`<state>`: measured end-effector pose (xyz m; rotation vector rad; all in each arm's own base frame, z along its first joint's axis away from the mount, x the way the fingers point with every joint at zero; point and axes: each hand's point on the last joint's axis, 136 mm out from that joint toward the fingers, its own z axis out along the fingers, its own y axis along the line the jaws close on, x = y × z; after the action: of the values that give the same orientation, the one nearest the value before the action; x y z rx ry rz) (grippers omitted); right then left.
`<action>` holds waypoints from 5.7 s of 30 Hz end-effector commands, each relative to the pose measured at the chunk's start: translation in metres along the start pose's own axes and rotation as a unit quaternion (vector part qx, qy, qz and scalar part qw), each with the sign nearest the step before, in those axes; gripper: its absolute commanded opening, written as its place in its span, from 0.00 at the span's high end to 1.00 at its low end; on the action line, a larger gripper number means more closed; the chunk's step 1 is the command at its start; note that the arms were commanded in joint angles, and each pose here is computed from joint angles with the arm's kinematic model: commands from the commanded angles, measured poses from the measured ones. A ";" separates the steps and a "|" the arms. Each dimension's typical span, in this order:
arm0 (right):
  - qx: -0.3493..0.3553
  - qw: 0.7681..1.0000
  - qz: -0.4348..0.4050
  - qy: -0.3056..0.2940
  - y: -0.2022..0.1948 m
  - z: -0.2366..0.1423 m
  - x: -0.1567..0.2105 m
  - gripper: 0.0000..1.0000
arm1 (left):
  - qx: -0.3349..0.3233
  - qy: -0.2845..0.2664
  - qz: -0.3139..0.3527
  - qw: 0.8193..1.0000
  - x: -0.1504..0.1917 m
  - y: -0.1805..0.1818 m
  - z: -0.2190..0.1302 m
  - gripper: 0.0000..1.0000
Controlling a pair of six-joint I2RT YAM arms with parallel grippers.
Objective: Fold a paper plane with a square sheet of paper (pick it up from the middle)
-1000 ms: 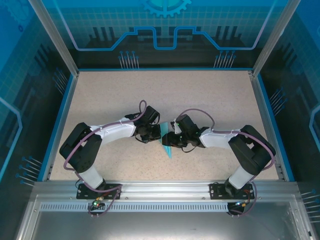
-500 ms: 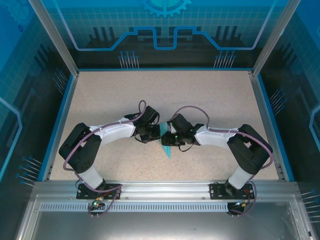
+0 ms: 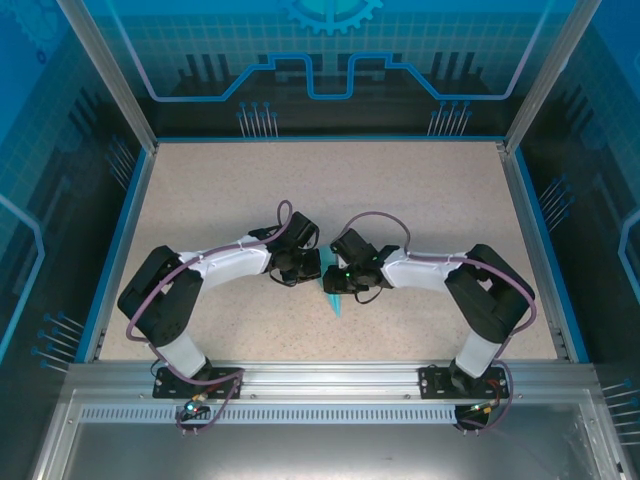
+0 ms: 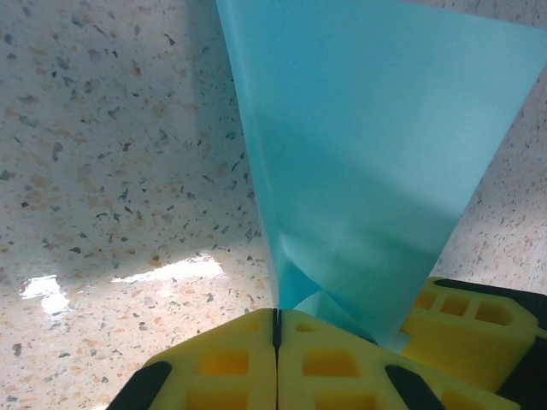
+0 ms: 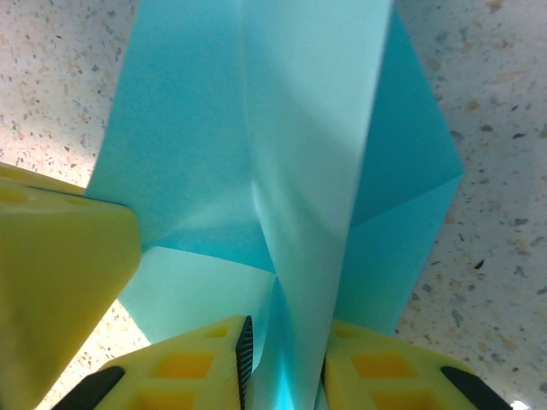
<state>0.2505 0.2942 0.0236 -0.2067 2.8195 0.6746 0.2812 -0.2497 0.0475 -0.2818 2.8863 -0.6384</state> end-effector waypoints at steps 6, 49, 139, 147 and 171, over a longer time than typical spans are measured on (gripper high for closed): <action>0.009 1.000 -0.012 0.007 0.005 0.002 0.001 0.84 | 0.013 -0.009 0.008 1.000 -0.001 -0.002 -0.008 0.92; 0.268 0.962 0.042 0.031 -0.077 -0.004 -0.114 0.84 | 0.034 -0.172 -0.052 0.983 -0.024 0.056 -0.082 0.61; 0.359 0.844 0.011 -0.398 -0.148 -0.290 -0.106 0.09 | -0.135 -0.336 -0.011 0.932 -0.063 0.123 -0.159 0.15; 0.340 0.859 -0.038 -0.381 -0.214 -0.225 -0.084 0.01 | -0.250 -0.415 -0.053 0.873 -0.087 0.191 -0.201 0.01; 0.244 0.854 -0.144 -0.437 -0.226 -0.158 -0.131 0.02 | -0.209 -0.514 0.119 0.824 -0.166 0.188 -0.146 0.01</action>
<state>0.3778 0.0234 0.0810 -0.0883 1.9960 -0.0781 0.3675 0.0216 0.0949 -0.3237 2.0205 0.2386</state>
